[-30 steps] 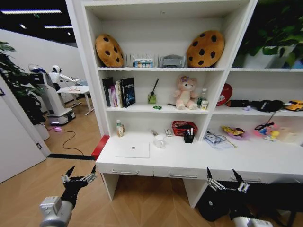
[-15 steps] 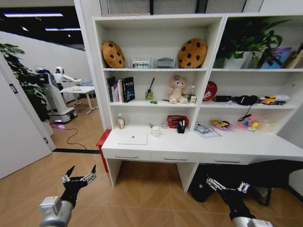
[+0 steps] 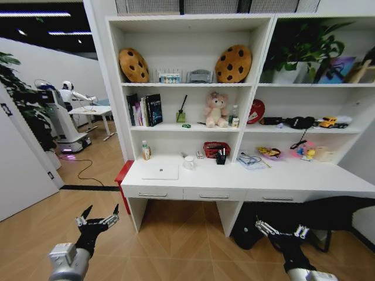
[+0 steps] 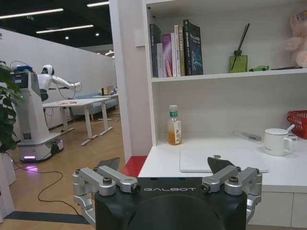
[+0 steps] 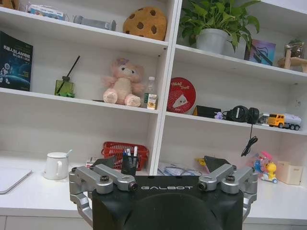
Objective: Organize the objects on the table.
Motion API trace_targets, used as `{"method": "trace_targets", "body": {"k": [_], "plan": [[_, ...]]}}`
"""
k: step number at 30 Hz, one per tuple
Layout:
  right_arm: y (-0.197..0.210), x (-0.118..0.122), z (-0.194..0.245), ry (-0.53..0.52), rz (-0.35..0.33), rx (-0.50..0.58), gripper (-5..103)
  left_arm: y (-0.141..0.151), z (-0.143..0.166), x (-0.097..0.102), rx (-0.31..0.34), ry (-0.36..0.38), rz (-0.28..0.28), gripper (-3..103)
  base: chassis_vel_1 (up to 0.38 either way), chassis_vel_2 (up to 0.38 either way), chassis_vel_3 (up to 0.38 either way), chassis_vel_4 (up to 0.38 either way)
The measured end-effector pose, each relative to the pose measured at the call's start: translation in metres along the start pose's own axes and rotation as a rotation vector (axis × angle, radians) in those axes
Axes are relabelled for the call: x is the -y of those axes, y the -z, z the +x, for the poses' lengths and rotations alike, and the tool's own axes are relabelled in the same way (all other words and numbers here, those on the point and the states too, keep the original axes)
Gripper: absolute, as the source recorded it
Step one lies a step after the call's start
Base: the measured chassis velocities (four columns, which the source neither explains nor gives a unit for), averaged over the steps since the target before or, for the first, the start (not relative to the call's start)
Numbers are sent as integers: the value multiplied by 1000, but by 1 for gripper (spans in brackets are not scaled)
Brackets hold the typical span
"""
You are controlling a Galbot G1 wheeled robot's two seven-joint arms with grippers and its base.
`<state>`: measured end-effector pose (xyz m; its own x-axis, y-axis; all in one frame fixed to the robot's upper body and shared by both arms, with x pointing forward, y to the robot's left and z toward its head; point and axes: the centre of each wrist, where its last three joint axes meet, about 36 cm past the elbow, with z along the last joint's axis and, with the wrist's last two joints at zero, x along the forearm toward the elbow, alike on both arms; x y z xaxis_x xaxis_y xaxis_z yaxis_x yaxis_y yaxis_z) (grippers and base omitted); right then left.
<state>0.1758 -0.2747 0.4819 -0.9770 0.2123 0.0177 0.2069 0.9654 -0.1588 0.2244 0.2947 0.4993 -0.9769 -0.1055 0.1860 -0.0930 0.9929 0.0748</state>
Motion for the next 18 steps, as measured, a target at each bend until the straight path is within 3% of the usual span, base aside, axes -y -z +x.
{"method": "trace_targets", "body": {"k": [18], "plan": [[0,0,0,0,0,0,100,0,0,0,0,0,0,100,0,0,0,0]]}}
